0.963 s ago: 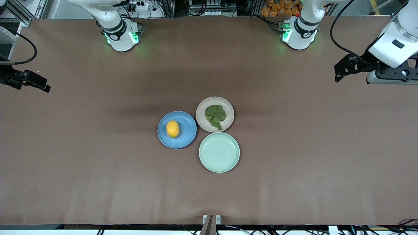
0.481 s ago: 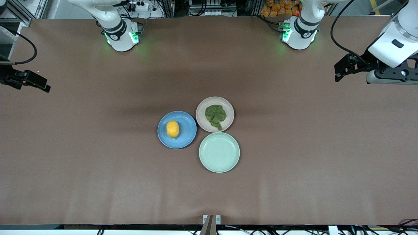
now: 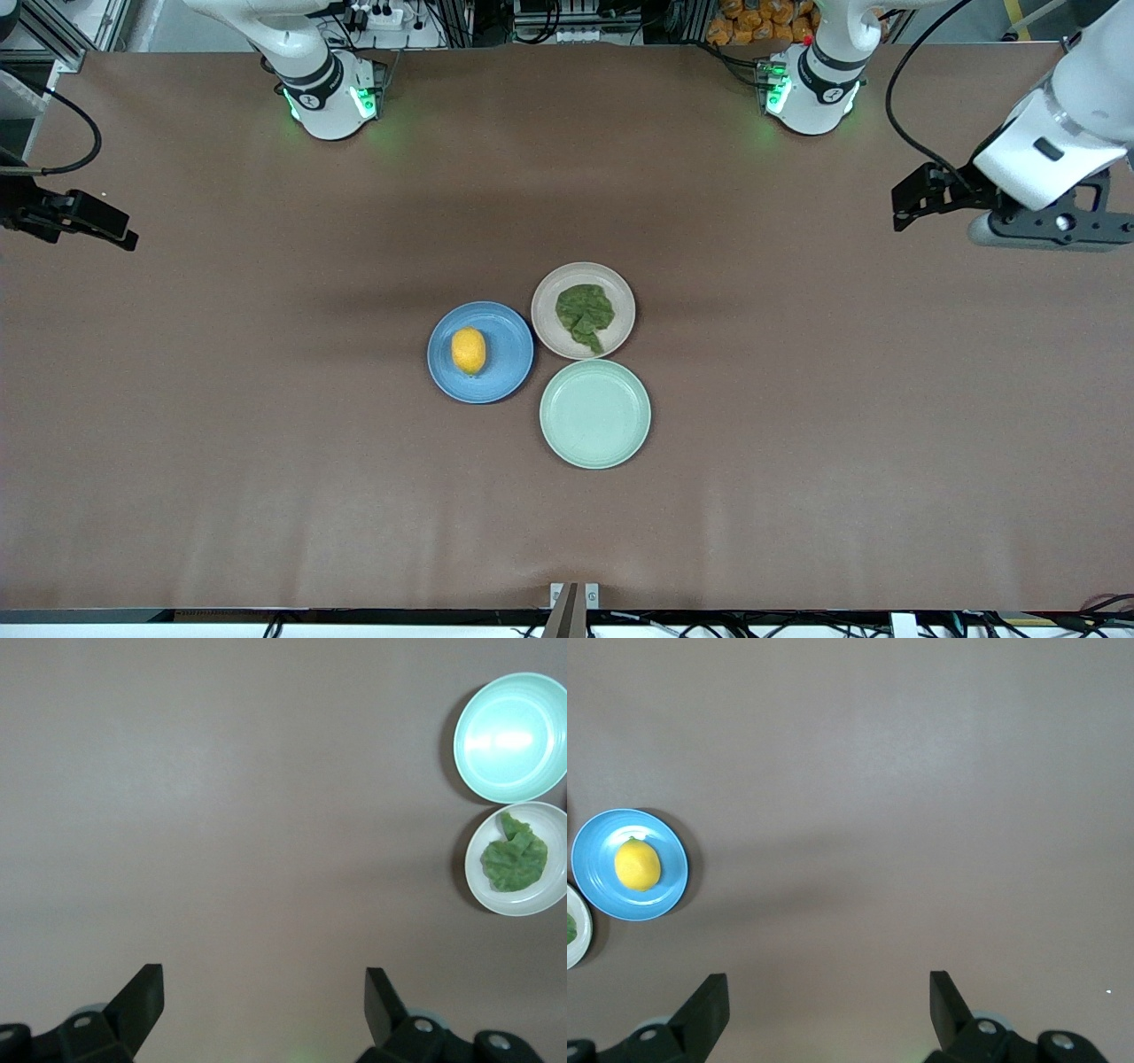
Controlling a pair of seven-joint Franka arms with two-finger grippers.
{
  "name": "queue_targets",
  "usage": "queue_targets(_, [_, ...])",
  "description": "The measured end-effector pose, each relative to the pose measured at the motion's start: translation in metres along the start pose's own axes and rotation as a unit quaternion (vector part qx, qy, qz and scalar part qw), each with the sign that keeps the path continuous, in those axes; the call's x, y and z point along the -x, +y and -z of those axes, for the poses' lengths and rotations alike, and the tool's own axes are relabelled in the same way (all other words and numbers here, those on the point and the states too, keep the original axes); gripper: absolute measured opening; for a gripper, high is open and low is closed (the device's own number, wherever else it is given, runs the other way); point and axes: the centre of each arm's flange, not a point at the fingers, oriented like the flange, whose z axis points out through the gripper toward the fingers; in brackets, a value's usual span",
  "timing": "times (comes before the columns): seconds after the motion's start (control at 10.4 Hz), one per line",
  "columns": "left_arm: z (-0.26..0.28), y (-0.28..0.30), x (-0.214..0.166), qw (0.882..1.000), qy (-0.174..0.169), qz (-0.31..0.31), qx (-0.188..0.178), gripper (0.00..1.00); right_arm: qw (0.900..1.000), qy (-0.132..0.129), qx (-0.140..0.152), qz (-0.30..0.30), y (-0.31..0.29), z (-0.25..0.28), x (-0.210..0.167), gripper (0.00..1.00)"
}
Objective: Pick lemon and lettuce from blue and beige plates
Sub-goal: 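Move the right gripper toward the lemon while the left gripper approaches the lettuce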
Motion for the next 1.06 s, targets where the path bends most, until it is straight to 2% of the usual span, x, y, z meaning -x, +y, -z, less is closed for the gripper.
queue_targets(0.29, [-0.041,0.025,-0.014,1.0,-0.008,-0.015,0.015,1.0,1.0,-0.007,-0.001,0.02,-0.029,-0.007,0.001,1.0])
queue_targets(0.58, [-0.097,0.083,-0.024,0.999,-0.012,-0.017,0.027,1.0,1.0,-0.021,0.0,0.018,-0.088,-0.036,-0.005,1.0])
queue_targets(0.87, [-0.148,0.134,-0.033,0.999,-0.032,0.002,0.035,1.0,1.0,-0.018,-0.005,0.018,-0.151,-0.092,-0.016,1.0])
queue_targets(1.06, [-0.184,0.171,-0.037,0.998,-0.036,0.034,0.04,1.0,1.0,-0.016,-0.008,0.02,-0.17,-0.132,-0.022,1.0])
